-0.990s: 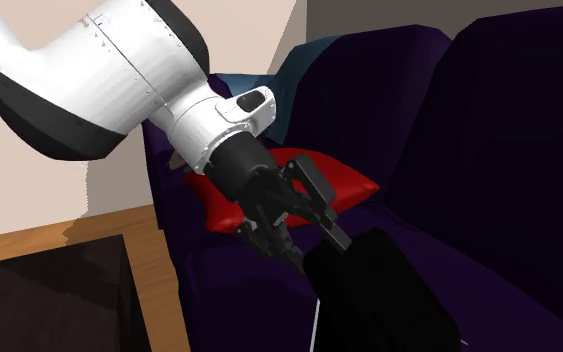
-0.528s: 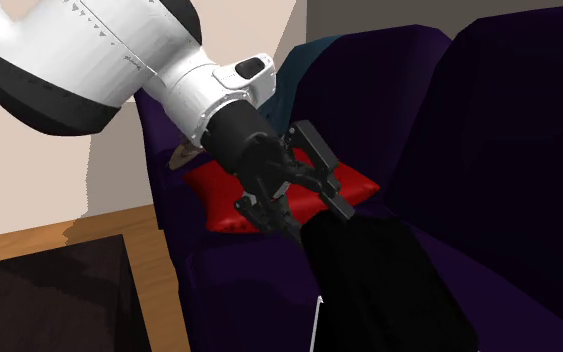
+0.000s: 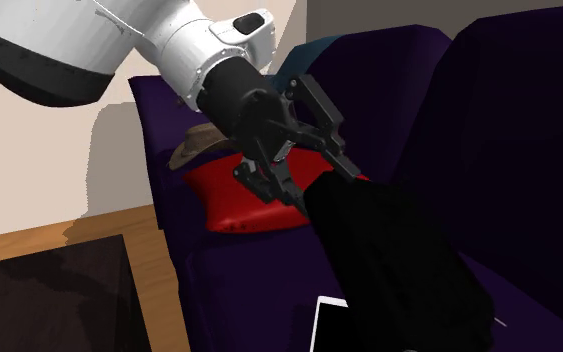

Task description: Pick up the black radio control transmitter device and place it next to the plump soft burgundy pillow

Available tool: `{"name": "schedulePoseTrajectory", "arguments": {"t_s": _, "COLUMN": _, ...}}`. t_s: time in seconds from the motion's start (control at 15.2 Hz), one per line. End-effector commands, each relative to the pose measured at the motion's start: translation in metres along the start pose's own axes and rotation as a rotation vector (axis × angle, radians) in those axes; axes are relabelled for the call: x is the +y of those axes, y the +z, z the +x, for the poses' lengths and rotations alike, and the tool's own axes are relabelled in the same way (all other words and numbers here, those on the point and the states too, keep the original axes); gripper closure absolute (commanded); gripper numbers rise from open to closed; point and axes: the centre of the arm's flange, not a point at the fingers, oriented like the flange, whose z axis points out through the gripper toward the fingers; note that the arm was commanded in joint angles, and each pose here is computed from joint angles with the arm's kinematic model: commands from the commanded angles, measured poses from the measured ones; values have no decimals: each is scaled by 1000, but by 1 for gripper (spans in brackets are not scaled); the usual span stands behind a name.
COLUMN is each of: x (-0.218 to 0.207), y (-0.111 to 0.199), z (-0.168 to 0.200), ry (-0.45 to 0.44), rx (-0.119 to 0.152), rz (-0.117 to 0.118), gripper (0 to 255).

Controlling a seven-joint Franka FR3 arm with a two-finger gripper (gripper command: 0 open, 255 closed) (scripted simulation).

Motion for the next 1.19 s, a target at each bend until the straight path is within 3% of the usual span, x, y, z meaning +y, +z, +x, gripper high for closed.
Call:
{"name": "schedulePoseTrajectory", "arguments": {"t_s": 0.0, "x": 8, "y": -6, "z": 0, "ry": 1, "rx": 1, "rz": -2, "gripper": 255}}
{"name": "schedulePoseTrajectory", "arguments": {"t_s": 0.99, "x": 73, "y": 70, "z": 171, "ry": 1, "rx": 1, "rz": -2, "gripper": 255}}
{"name": "schedulePoseTrajectory", "arguments": {"t_s": 1.12, "x": 72, "y": 77, "z": 179, "ry": 1, "rx": 1, "rz": -2, "gripper": 255}}
